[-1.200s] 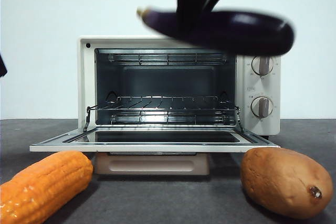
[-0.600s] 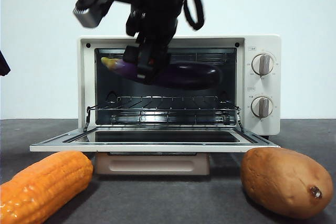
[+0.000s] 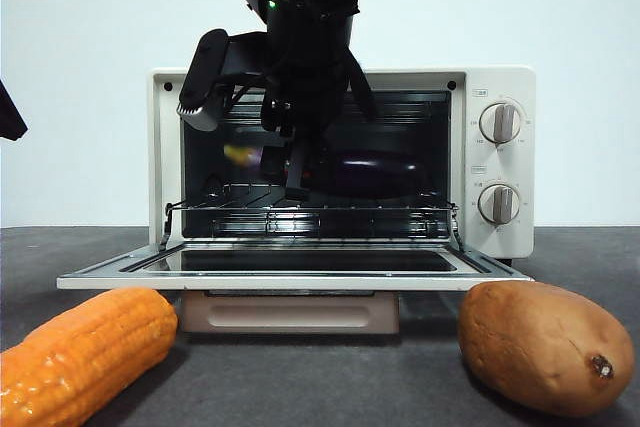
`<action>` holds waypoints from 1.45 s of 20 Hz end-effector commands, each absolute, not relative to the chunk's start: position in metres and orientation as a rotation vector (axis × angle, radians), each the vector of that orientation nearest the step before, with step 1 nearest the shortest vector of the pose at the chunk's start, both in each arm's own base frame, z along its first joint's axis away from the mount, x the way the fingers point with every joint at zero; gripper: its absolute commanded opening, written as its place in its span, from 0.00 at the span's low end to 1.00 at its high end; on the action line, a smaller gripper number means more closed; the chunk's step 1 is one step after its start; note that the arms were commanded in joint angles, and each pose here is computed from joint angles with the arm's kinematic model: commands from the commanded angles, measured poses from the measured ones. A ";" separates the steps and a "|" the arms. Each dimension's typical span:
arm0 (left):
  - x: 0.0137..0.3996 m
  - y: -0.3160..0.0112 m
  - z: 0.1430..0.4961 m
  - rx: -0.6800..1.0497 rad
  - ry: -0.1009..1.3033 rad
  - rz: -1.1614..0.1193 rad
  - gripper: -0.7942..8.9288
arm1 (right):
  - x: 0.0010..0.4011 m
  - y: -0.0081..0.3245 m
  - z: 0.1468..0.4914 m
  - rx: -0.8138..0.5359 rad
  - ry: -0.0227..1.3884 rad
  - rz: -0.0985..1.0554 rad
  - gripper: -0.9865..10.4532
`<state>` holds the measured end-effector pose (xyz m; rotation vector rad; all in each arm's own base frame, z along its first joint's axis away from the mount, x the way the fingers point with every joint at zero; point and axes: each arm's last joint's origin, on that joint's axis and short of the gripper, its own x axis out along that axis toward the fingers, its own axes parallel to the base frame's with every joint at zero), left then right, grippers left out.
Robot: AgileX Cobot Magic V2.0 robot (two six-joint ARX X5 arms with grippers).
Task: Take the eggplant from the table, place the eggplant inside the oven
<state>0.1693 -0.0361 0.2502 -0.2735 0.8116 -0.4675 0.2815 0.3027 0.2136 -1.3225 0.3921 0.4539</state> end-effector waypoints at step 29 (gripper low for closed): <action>0.231 -0.045 0.196 -0.289 0.960 -0.448 0.09 | 0.190 0.288 0.312 -0.949 0.377 0.453 0.31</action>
